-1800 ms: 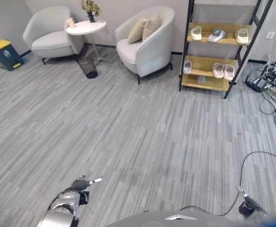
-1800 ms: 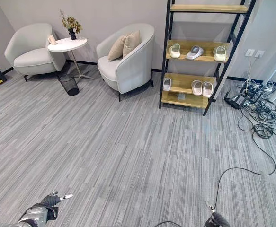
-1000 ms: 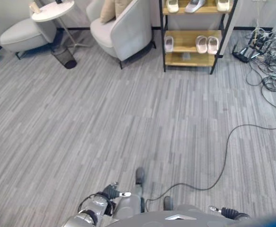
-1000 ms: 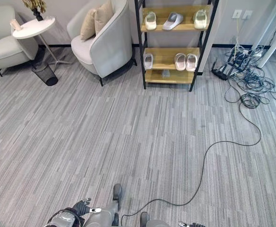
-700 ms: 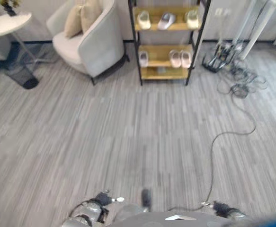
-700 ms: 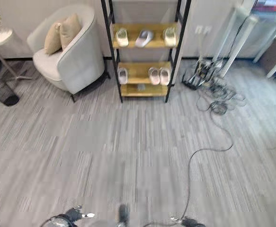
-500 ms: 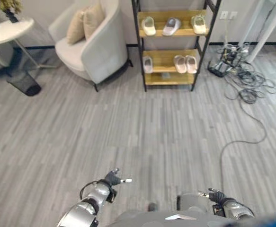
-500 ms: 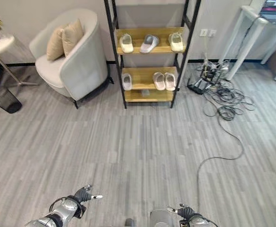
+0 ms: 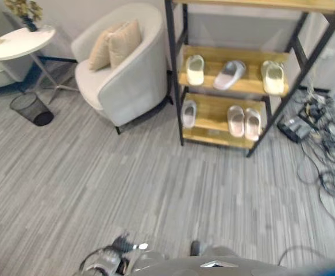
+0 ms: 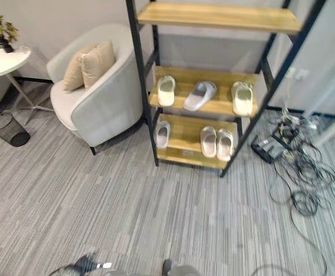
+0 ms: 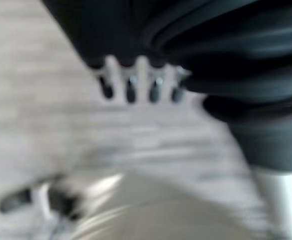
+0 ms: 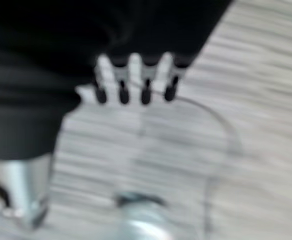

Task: Arrange the slippers neatly on the shoe rack.

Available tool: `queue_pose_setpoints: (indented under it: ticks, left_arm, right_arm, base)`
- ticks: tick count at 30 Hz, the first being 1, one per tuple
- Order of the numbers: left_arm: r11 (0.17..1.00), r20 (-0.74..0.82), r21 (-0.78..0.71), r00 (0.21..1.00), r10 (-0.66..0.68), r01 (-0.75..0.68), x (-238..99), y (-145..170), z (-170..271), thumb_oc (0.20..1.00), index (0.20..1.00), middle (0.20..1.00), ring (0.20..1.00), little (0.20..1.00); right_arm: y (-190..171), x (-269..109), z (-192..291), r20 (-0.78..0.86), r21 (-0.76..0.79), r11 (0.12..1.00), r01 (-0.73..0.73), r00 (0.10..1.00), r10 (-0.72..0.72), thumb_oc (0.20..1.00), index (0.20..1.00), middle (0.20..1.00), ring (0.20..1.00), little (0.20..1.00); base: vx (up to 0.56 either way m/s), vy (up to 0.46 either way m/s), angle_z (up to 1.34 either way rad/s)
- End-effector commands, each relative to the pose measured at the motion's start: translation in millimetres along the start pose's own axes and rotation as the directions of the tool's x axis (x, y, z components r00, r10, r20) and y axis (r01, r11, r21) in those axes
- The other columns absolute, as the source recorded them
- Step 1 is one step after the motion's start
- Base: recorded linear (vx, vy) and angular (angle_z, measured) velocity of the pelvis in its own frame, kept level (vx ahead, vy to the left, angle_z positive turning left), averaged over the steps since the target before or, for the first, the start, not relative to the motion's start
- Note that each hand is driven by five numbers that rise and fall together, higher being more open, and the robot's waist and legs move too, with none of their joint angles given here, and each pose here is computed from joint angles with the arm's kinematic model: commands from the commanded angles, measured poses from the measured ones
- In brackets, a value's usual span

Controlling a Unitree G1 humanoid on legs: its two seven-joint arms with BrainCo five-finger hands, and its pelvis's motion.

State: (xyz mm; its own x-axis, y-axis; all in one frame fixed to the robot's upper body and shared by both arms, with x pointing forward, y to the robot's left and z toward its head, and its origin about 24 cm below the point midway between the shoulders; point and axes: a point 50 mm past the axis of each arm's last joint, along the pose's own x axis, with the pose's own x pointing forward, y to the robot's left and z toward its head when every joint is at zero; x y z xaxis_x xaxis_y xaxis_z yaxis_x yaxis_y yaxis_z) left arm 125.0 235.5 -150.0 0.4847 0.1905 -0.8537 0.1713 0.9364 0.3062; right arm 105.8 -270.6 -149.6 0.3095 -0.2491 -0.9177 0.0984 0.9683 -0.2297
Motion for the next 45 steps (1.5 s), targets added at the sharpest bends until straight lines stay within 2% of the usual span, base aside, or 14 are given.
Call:
queue_pose_setpoints:
  ticks: [1, 3, 6, 8, 12, 27, 37, 39, 42, 45]
  left_arm:
    - [0.998, 0.041, 0.058, 0.999, -0.032, 0.03, 5, -18, 22, 1.0, 1.0, 1.0, 1.0, 1.0]
    - [0.987, 0.04, 0.152, 0.997, -0.065, 0.059, 4, -28, 22, 1.0, 1.0, 1.0, 1.0, 1.0]
    - [0.984, -0.012, 0.172, 0.999, -0.052, 0.054, 3, -25, 8, 1.0, 1.0, 1.0, 1.0, 1.0]
    - [0.995, -0.019, 0.099, 1.0, 0.008, -0.006, 3, -9, 4, 1.0, 1.0, 1.0, 1.0, 1.0]
    - [0.993, 0.001, 0.111, 0.999, 0.039, -0.038, 4, -3, 9, 1.0, 1.0, 1.0, 1.0, 1.0]
    - [0.988, -0.026, 0.152, 1.0, -0.01, 0.014, 1, -17, -3, 1.0, 1.0, 1.0, 1.0, 1.0]
    - [0.992, 0.0, 0.127, 1.0, -0.006, 0.006, 1, -15, 1, 1.0, 1.0, 1.0, 1.0, 1.0]
    - [0.995, 0.069, 0.1, 0.998, 0.01, -0.017, 5, -10, 24, 1.0, 1.0, 1.0, 1.0, 1.0]
    - [0.996, 0.1, 0.08, 0.995, 0.022, -0.03, 6, -9, 34, 1.0, 1.0, 1.0, 1.0, 1.0]
    - [0.998, 0.027, 0.053, 0.999, 0.024, -0.026, 4, -15, 16, 1.0, 1.0, 1.0, 1.0, 1.0]
  right_arm:
    - [2, -3, -28, -0.035, -0.026, 1.0, 0.011, 0.999, -0.012, 1.0, 1.0, 1.0, 1.0, 1.0]
    - [10, -2, -24, -0.007, -0.046, 0.999, 0.003, 1.0, -0.003, 1.0, 1.0, 1.0, 1.0, 1.0]
    - [16, -2, -26, -0.016, -0.083, 0.997, -0.005, 1.0, 0.004, 1.0, 1.0, 1.0, 1.0, 1.0]
    - [27, -4, -36, -0.047, -0.109, 0.993, -0.041, 0.998, 0.036, 1.0, 1.0, 1.0, 1.0, 1.0]
    - [32, -4, -36, -0.052, -0.147, 0.988, -0.051, 0.998, 0.043, 1.0, 1.0, 1.0, 1.0, 1.0]
    - [35, -2, -18, 0.024, -0.171, 0.984, -0.055, 0.998, 0.06, 1.0, 1.0, 1.0, 1.0, 1.0]
    - [35, -2, 8, 0.124, -0.203, 0.978, -0.042, 0.99, 0.069, 1.0, 1.0, 1.0, 1.0, 1.0]
    - [30, -2, 29, 0.199, -0.167, 0.986, -0.012, 0.979, 0.046, 1.0, 1.0, 1.0, 1.0, 1.0]
    - [30, -2, 36, 0.213, -0.169, 0.986, -0.001, 0.976, 0.037, 1.0, 1.0, 1.0, 1.0, 1.0]
    - [29, -2, 34, 0.213, -0.181, 0.983, 0.01, 0.977, 0.029, 1.0, 1.0, 1.0, 1.0, 1.0]
  base:
    - [0.44, -0.001, -0.19]
    - [0.5, 0.217, -0.8]
    - [0.43, 0.287, -0.95]
    - [0.41, 0.313, -0.55]
    - [0.16, 0.184, 0.55]
    - [0.01, 0.022, -0.05]
    - [-0.1, -0.153, 0.07]
    - [-0.41, -0.228, 0.71]
    - [-0.16, 0.016, 1.26]
    - [0.05, 0.162, 0.06]
